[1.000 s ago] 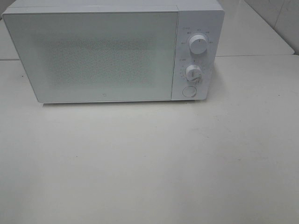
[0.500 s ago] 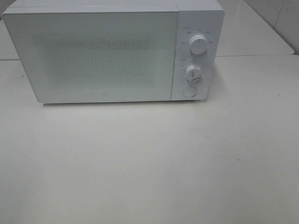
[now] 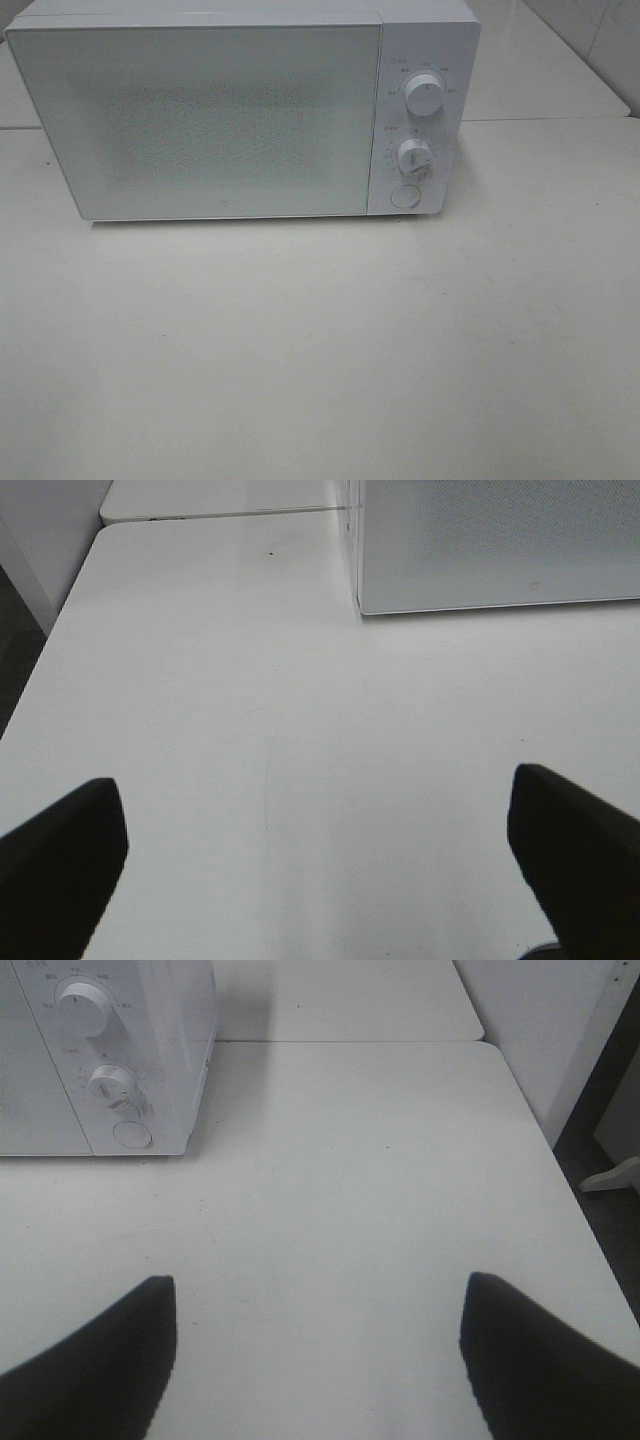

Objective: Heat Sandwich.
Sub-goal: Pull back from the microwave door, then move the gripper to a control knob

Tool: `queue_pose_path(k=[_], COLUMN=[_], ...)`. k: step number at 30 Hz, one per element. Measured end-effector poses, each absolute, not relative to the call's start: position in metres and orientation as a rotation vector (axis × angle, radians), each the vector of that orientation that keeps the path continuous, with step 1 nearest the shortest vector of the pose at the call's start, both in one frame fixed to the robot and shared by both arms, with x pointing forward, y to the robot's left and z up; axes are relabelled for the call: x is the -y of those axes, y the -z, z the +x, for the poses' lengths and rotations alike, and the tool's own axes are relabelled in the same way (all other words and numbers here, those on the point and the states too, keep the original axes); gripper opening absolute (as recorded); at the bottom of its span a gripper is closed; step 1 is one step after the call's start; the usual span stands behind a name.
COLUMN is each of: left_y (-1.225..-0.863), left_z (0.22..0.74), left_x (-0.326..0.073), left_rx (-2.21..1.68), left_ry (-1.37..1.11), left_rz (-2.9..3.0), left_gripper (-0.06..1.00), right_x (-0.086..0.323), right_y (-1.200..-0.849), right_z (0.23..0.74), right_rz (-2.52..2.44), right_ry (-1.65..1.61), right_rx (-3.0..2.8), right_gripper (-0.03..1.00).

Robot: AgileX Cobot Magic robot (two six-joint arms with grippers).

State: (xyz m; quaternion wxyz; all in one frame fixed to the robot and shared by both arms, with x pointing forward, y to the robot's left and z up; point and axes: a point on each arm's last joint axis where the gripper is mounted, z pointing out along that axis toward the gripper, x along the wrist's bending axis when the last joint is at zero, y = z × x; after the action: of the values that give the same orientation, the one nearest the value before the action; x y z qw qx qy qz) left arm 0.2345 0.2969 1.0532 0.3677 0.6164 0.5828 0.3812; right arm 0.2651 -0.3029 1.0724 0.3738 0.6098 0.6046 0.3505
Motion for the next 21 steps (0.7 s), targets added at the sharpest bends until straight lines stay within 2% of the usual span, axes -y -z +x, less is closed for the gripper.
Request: queue_pose_path(k=[21], left_y=[-1.053], left_z=[0.234], left_x=[-0.297], left_rx=[-1.497], left_ry=[-0.979], left_rz=[1.583], left_gripper=[0.97], right_x=[0.299], right_y=[-1.071], right_z=[0.356], right_rz=[1.579], right_ry=[-0.873], right_rx=[-1.609], right_gripper=[0.75])
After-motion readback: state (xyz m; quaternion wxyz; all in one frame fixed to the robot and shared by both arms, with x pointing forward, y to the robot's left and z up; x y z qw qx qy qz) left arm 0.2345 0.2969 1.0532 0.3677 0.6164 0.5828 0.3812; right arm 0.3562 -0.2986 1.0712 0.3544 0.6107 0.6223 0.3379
